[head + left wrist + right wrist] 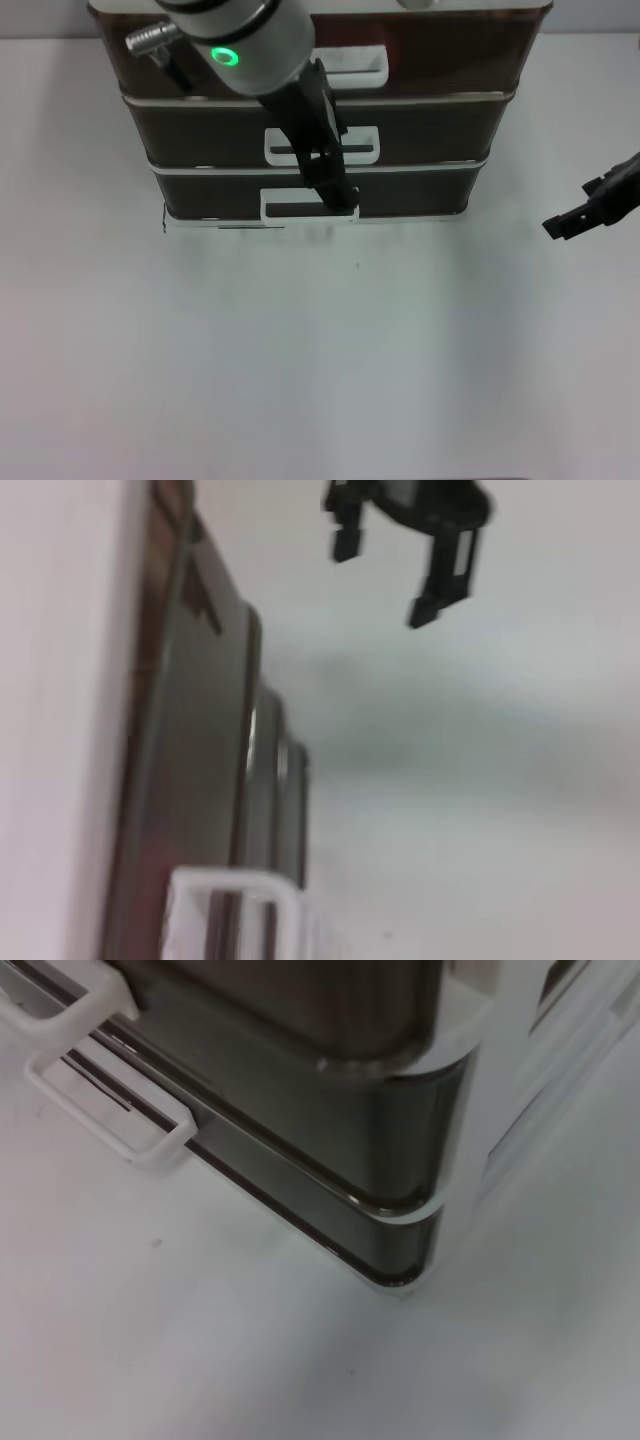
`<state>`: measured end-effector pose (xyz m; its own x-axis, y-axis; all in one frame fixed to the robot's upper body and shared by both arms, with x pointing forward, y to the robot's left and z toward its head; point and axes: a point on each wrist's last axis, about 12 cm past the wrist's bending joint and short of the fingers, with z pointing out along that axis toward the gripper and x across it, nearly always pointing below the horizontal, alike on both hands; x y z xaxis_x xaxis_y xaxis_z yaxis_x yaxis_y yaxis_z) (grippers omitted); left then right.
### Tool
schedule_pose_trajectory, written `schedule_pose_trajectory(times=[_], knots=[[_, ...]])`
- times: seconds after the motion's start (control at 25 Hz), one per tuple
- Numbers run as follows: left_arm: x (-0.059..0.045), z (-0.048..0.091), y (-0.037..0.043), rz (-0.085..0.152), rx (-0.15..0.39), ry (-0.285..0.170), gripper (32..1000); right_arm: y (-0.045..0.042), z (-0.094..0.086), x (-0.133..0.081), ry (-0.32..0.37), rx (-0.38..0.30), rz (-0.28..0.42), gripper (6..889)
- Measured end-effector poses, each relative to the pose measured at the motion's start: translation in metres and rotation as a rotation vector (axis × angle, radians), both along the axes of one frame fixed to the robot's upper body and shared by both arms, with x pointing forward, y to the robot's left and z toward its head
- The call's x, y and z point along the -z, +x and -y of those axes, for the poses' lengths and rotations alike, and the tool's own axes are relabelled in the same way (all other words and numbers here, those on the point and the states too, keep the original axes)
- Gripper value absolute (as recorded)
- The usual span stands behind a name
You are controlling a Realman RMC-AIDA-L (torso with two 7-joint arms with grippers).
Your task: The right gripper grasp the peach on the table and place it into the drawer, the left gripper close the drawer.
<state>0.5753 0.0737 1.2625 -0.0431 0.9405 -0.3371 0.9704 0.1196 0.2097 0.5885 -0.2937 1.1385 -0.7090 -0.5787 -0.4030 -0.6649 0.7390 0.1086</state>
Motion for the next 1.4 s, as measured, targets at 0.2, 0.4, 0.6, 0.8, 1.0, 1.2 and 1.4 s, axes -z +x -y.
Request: schedule_pose_trajectory(times=[0.2, 0.4, 0.6, 0.8, 1.0, 1.2, 1.4], knots=[[0.003, -0.005, 0.0104, 0.010, -0.043, -0.002, 815, 0.0009, -0.003, -0.001, 0.018, -0.004, 0.006, 852], [0.004, -0.007, 0.0116, 0.012, -0.049, 0.000, 814, 0.0015, -0.004, -0.003, 0.035, -0.006, 0.012, 852], [0.005, -0.008, 0.0109, 0.006, -0.052, 0.008, 815, 0.0017, -0.004, -0.003, 0.035, -0.007, 0.013, 852], [0.006, -0.008, 0.0050, -0.031, -0.039, 0.013, 815, 0.0017, -0.004, -0.003, 0.035, -0.007, 0.013, 852], [0.005, -0.008, 0.0004, -0.064, -0.034, 0.013, 814, 0.0017, -0.005, -0.003, 0.032, -0.011, 0.012, 852], [0.005, -0.007, -0.0013, -0.079, -0.030, 0.003, 815, 0.0015, -0.005, -0.002, 0.031, -0.012, 0.011, 852], [0.001, -0.007, -0.0051, -0.094, -0.019, -0.005, 815, 0.0011, -0.005, -0.002, 0.029, -0.011, 0.005, 852]])
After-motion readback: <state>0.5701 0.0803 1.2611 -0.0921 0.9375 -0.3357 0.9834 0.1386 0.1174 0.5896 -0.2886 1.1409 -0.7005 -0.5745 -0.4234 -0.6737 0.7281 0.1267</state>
